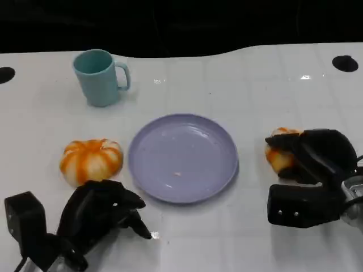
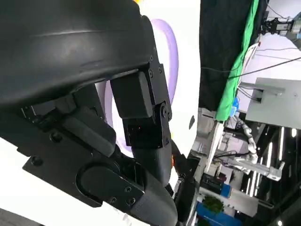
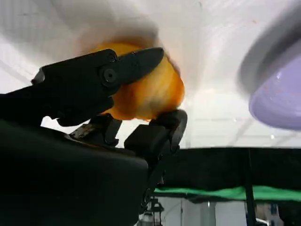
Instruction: Grasp the bread from the table and place it into the plate.
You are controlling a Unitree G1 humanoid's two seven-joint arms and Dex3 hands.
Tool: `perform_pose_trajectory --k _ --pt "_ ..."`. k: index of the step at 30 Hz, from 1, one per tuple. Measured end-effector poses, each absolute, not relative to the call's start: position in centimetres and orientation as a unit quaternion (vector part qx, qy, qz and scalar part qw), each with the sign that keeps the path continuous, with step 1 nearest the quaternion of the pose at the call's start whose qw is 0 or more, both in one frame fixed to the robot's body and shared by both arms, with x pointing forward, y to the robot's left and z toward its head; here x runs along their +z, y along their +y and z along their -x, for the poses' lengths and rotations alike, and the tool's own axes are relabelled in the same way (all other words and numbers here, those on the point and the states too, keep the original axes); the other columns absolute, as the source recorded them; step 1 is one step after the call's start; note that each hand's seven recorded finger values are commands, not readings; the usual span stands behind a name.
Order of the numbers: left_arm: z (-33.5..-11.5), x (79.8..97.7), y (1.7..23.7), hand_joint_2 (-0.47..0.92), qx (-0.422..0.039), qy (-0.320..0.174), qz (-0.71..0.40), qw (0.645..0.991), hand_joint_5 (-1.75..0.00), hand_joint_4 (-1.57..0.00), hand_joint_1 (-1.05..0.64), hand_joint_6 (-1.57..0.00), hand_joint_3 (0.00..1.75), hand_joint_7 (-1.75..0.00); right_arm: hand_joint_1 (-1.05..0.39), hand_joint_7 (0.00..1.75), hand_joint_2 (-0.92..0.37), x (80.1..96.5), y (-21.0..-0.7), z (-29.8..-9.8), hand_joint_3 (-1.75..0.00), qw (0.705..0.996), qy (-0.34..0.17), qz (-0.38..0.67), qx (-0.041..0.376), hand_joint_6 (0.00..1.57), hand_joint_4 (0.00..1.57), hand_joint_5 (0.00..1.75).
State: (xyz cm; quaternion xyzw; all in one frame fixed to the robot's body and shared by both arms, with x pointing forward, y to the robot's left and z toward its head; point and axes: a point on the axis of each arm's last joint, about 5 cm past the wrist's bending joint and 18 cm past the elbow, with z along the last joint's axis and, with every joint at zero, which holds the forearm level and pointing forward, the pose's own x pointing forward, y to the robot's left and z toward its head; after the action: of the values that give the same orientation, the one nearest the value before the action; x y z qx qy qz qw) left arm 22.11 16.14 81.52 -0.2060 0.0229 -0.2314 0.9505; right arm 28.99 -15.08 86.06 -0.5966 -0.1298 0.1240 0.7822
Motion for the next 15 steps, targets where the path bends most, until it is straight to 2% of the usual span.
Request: perform_pose_trajectory --k 1,2,4,5,7,12,15 --pt "-22.11 81.51 16.14 0.73 -0.231 0.023 0.207 0.95 -0.58 -1.57 -1.05 -1.57 0.0 -0.18 -0.08 0.15 -0.91 86.04 -15.06 -28.96 -0.06 0.783 -0.135 0.594 0.122 1.37 0.95 1.54" --pt "-22.12 81.51 16.13 0.73 -0.231 0.024 0.208 0.95 -0.58 -1.57 -1.05 -1.57 0.0 -0.18 -0.07 0.33 -0.86 86.03 -15.04 -28.93 -0.2 0.785 -0.14 0.592 0.121 1.34 0.94 1.64" --pt "-22.13 81.52 16.13 0.73 -0.232 0.025 0.208 0.95 -0.58 -1.57 -1.05 -1.57 0.0 -0.18 -0.07 0.97 -0.65 86.04 -14.96 -28.88 -0.61 0.789 -0.155 0.583 0.117 1.07 0.95 1.72" --pt "-22.14 81.53 16.13 0.73 -0.232 0.025 0.208 0.95 -0.58 -1.57 -1.05 -1.57 0.0 -0.18 -0.07 1.13 -0.61 86.07 -14.9 -28.87 -0.7 0.791 -0.164 0.579 0.113 1.0 0.95 1.73" --pt "-22.14 81.54 16.12 0.73 -0.232 0.025 0.208 0.95 -0.58 -1.57 -1.05 -1.57 0.0 -0.18 -0.06 1.34 -0.53 86.13 -14.82 -28.87 -0.84 0.795 -0.18 0.57 0.104 0.9 0.95 1.74" --pt "-21.97 81.55 16.2 0.74 -0.232 0.022 0.206 0.95 -0.59 -1.57 -1.05 -1.57 0.0 -0.18 -0.06 1.64 -0.45 86.46 -14.58 -29.01 -1.06 0.802 -0.217 0.55 0.079 0.77 0.94 1.75" --pt "-21.76 81.42 16.23 0.73 -0.231 0.026 0.207 0.95 -0.59 -1.57 -1.05 -1.57 0.0 -0.18 -0.08 1.64 -0.38 86.82 -14.36 -29.18 -1.19 0.809 -0.232 0.536 0.072 0.77 0.96 1.75"
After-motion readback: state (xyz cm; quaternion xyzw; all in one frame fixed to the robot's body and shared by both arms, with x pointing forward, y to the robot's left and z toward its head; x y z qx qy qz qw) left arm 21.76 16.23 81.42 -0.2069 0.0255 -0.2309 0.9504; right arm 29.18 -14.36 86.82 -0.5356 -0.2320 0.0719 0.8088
